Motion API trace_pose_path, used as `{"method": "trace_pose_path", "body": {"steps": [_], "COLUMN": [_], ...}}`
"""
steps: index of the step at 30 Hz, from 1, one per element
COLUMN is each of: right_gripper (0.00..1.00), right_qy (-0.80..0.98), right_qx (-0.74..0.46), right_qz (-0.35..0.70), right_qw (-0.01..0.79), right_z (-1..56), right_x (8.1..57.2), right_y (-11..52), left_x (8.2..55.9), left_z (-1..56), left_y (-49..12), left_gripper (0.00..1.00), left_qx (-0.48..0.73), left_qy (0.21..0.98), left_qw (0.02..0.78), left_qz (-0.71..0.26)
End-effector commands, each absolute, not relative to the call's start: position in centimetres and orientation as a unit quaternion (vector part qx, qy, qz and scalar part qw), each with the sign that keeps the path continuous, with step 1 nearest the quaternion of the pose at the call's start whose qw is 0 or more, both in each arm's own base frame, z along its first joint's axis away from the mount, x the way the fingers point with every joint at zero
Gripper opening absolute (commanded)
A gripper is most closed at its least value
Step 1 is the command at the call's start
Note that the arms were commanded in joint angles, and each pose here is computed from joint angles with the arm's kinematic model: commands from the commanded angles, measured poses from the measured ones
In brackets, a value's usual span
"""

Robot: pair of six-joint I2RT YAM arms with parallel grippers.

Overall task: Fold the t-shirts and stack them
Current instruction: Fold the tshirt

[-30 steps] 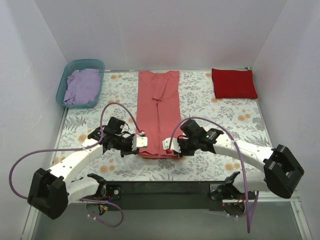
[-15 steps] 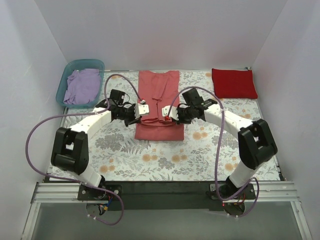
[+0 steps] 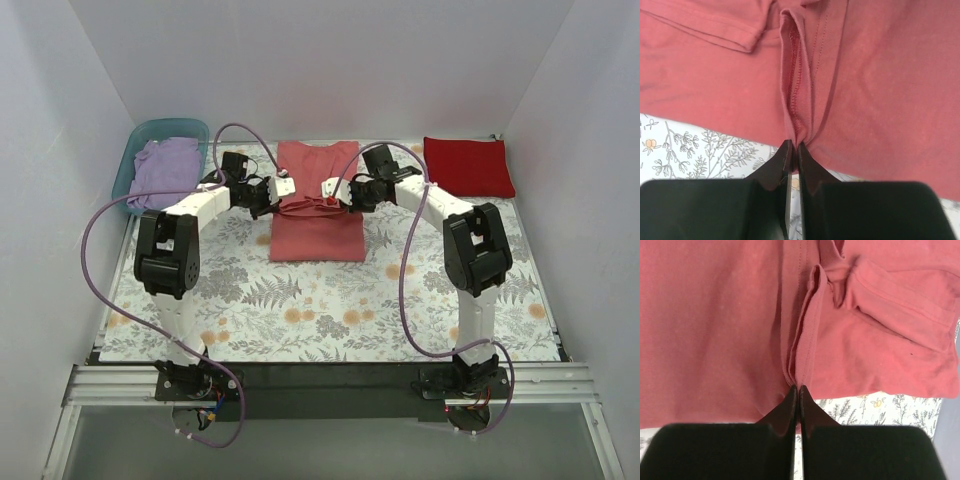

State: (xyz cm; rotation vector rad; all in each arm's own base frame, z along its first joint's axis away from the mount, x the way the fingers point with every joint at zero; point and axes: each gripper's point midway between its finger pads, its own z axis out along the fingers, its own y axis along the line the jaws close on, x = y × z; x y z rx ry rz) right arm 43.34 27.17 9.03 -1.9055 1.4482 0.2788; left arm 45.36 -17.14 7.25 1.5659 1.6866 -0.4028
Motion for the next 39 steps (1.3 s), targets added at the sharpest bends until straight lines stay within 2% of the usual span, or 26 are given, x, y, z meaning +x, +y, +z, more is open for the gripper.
{"method": "trace_pose_path", "body": {"steps": [1,24,25,26,27,28,30,31,35,39], "right_gripper": [0.01,0.01,0.16,0.32,0.44,0.62,0.68,0.69,0.68,0.65], "right_qy": [0.534,0.541,0.543,0.546,0.552,0.556,0.557,0.557,0.562,0.573], "right_qx": [-0.753,-0.743,-0.742,-0.741,-0.736,-0.731,-0.719,-0.715,-0.69,-0.68], "right_qz": [0.1,0.075,0.073,0.066,0.064,0.057,0.056,0.055,0.062,0.106], "right_qw": [0.37,0.387,0.387,0.385,0.386,0.393,0.412,0.419,0.453,0.444], "right_z": [9.2,7.5,7.4,7.2,7.3,7.8,9.9,10.9,15.7,18.0], "right_x": [45.3,48.8,48.9,49.1,49.3,49.7,50.1,50.2,49.6,45.9], "right_y": [27.6,27.7,27.6,27.4,27.4,27.2,27.3,27.3,27.4,27.1], "left_x": [47.6,50.3,50.5,50.7,50.9,51.3,51.8,51.9,51.0,46.7], "left_z": [8.7,6.5,6.4,6.5,6.5,7.1,8.6,9.3,12.6,14.0], "left_y": [-17.3,-16.5,-16.4,-16.2,-16.0,-15.8,-15.3,-15.3,-14.6,-14.6], "left_gripper": [0.0,0.0,0.04,0.22,0.28,0.32,0.41,0.42,0.43,0.43], "left_qx": [0.625,0.619,0.617,0.609,0.605,0.6,0.58,0.573,0.541,0.533], "left_qy": [0.643,0.646,0.647,0.654,0.658,0.658,0.666,0.667,0.677,0.682], "left_qw": [0.42,0.435,0.436,0.438,0.439,0.447,0.462,0.467,0.488,0.48], "left_qz": [-0.14,-0.103,-0.099,-0.098,-0.094,-0.089,-0.088,-0.092,-0.109,-0.142]}}
